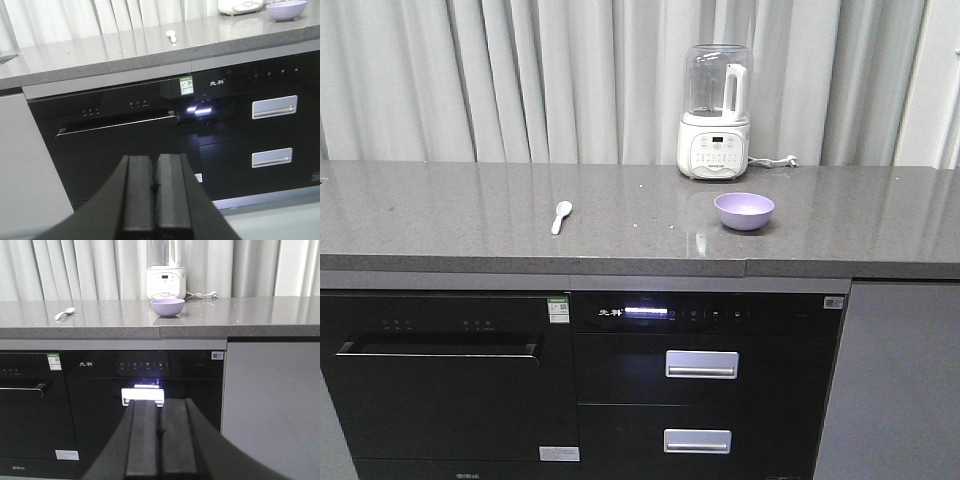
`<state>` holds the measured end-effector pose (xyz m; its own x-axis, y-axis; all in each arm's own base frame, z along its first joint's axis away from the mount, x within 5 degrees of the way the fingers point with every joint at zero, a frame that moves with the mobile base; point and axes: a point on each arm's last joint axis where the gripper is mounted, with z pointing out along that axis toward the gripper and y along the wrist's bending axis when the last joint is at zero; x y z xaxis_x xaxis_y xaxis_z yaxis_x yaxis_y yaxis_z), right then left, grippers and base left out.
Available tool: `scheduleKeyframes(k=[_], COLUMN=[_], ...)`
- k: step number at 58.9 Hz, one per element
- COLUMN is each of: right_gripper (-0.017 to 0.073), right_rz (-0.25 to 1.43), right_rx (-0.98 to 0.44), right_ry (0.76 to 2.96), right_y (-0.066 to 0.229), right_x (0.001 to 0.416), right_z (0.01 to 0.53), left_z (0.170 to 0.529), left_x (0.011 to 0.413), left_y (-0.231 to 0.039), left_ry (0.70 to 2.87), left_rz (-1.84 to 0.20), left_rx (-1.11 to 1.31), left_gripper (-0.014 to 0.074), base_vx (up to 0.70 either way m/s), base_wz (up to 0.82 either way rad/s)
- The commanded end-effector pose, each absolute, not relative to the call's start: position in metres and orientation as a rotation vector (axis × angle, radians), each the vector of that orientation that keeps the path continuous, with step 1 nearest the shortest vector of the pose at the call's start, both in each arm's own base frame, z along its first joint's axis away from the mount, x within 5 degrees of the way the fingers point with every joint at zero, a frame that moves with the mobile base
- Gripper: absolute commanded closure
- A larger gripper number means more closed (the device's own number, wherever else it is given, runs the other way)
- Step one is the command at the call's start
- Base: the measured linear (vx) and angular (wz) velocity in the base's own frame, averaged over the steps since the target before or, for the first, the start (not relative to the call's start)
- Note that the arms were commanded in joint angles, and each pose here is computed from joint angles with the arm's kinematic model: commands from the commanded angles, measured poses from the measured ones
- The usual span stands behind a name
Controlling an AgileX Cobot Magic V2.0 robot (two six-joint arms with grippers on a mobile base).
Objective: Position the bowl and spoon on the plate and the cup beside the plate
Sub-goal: 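Drive the base toward the counter with the spoon and lilac bowl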
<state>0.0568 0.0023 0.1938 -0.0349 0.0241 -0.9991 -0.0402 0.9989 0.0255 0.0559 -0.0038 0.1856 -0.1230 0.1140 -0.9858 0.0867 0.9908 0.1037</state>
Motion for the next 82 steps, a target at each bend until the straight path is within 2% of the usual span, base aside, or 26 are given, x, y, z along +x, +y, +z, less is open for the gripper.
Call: scheduleKeyframes(k=[1, 56, 82], right_gripper=[0.0568, 0.0568, 0.0568], right_rz=[0.034, 0.034, 0.034], right_rx=[-0.024, -0.024, -0.024], right_ry=[1.53, 1.53, 1.53], right_y=[0.0021, 0.0021, 0.0021], right_x=[0.0573, 0.0573, 0.0573], right_z=[0.2002, 0.2002, 0.2002], left_z=[0.2024, 0.2024, 0.2024], left_x=[0.0551, 0.0551, 0.0551], left_y=[-0.0043, -0.0043, -0.0043], left_ry=[1.587, 1.587, 1.587], left_rz=[0.007, 0.007, 0.007], left_rx=[0.135, 0.135, 0.135], left_gripper=[0.06, 0.06, 0.06], base_vx=[0.0, 0.01, 0.14], base_wz=[0.0, 0.0, 0.0])
